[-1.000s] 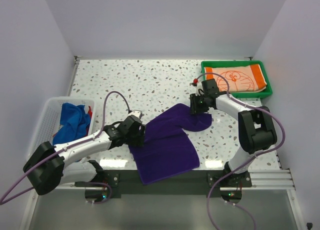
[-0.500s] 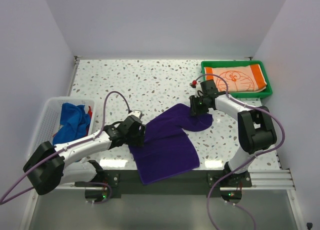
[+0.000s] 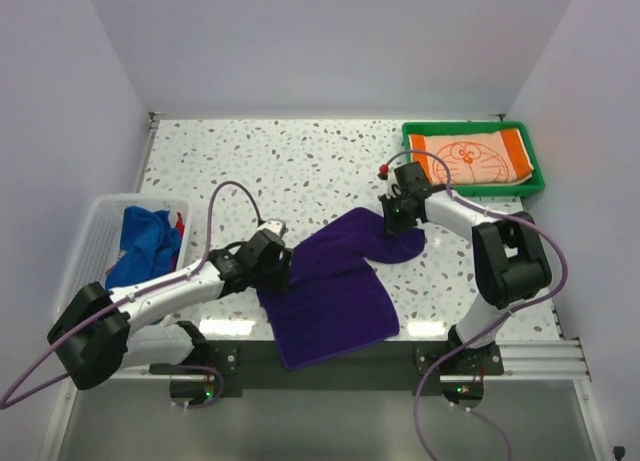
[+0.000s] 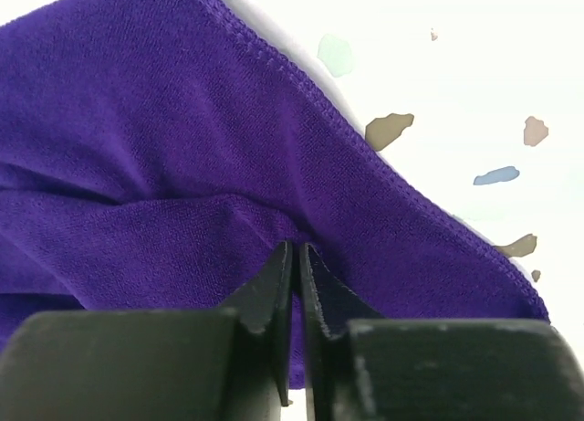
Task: Fold and stack the towels
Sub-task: Flatten out the crumpled towel
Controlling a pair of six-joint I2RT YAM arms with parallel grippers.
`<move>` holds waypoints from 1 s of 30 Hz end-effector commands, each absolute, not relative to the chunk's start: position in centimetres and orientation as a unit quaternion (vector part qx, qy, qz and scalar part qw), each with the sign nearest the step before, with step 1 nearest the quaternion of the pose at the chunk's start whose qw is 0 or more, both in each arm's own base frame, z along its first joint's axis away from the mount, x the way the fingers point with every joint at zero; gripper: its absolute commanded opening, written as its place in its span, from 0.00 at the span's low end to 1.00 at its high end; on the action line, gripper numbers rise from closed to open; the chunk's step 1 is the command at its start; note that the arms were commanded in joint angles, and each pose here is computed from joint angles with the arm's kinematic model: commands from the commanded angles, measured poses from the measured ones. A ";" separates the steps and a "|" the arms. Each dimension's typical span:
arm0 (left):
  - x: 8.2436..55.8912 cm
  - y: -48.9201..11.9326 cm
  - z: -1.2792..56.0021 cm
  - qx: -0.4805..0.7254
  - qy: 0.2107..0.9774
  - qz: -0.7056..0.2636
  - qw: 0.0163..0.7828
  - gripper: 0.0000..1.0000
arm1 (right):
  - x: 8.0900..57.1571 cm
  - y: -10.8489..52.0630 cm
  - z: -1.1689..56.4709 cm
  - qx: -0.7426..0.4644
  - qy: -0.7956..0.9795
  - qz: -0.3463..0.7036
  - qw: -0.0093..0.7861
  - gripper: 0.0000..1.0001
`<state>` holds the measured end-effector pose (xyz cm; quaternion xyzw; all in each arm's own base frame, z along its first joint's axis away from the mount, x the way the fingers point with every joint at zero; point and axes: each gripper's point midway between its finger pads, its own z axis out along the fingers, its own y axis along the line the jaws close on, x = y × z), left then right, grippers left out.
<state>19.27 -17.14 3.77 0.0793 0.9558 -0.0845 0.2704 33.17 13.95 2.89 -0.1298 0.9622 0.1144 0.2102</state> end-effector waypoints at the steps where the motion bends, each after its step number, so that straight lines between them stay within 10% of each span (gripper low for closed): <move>1: 21.2 -18.3 5.8 0.079 0.943 -0.098 0.309 0.77 | 33.6 13.8 4.1 -0.143 0.959 0.091 0.226 0.04; 25: 22.1 -16.7 9.2 0.018 0.929 -0.089 0.360 0.77 | 47.2 43.0 24.7 -0.342 0.761 0.233 0.499 0.00; 27: 22.0 -16.4 9.2 0.013 0.928 -0.084 0.362 0.77 | 48.5 44.8 24.5 -0.335 0.747 0.235 0.524 0.09; 30: 22.1 -15.7 9.3 -0.003 0.927 -0.072 0.367 0.77 | 48.3 46.8 24.9 -0.338 0.730 0.242 0.542 0.53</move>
